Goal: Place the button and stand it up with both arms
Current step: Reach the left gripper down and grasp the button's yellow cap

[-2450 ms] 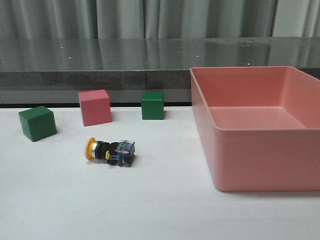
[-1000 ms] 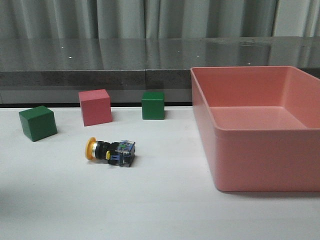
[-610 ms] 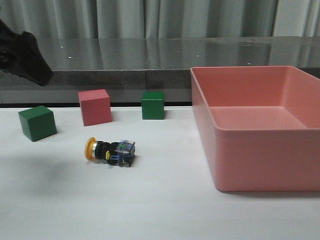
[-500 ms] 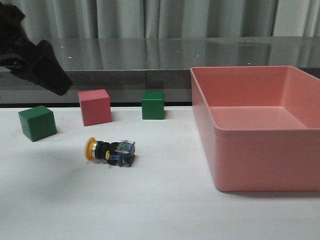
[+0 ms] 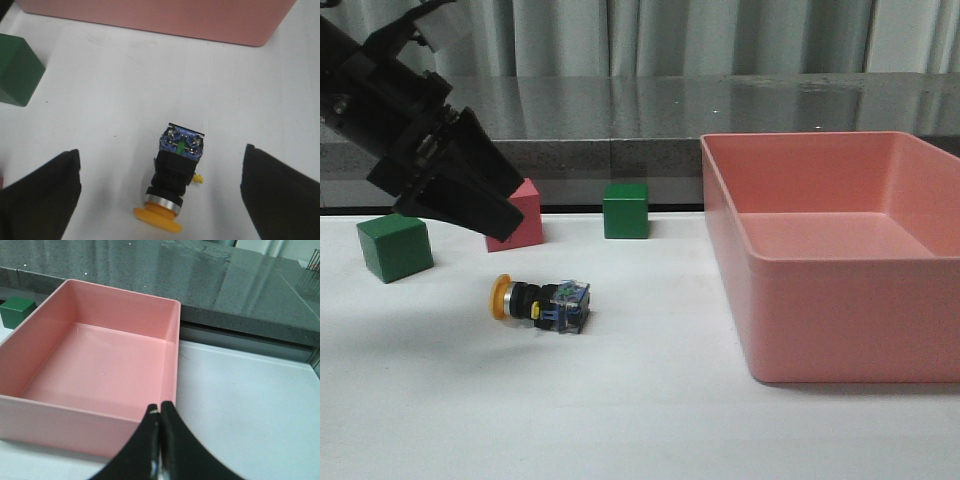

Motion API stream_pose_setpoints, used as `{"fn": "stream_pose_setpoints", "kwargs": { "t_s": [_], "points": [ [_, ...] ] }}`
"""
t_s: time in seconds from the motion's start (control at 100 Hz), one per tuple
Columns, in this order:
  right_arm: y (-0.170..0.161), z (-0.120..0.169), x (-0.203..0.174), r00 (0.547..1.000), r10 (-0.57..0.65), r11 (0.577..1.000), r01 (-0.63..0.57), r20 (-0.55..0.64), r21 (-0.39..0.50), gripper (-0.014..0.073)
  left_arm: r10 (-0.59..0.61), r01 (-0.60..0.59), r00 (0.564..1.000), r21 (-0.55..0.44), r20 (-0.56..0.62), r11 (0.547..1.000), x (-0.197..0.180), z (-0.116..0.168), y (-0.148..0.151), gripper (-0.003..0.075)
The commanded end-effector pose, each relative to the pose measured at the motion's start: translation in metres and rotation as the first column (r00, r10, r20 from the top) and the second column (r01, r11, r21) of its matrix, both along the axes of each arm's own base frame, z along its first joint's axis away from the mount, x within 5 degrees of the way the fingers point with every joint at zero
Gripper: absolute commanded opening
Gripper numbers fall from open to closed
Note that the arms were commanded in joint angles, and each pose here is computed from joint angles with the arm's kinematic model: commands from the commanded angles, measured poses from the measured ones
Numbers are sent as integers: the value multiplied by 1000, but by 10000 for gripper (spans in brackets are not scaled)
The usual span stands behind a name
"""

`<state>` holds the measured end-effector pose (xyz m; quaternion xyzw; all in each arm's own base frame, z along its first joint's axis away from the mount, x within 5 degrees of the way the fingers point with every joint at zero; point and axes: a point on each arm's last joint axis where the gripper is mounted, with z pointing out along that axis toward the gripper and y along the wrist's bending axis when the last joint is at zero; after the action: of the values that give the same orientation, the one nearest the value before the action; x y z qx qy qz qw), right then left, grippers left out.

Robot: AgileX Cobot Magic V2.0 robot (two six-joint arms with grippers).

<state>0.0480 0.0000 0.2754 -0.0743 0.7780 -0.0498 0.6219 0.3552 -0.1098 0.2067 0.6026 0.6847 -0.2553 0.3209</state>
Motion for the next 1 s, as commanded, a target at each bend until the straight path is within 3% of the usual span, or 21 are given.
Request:
{"fn": "stream_pose_setpoints", "kwargs": {
  "t_s": [0.0,0.41,0.84,0.94,0.99],
  "points": [
    [-1,15,1,995,-7,1000,8,98,-9,-62,11,-8,1000,-111,26,994,0,27,-6,619],
    [-1,15,1,995,-7,1000,8,96,-9,-62,-82,80,997,-108,-15,991,10,-23,-9,619],
    [-1,14,1,996,-7,1000,8,90,-9,-62,-69,65,996,-55,-60,996,18,-63,-4,617],
    [-1,14,0,996,-8,1000,8,88,-9,-62,-63,59,995,-53,-77,997,19,-70,-1,558],
    [-1,14,0,996,-8,1000,8,88,-9,-62,-59,56,995,-50,-78,997,20,-71,0,486]
  ]
}}
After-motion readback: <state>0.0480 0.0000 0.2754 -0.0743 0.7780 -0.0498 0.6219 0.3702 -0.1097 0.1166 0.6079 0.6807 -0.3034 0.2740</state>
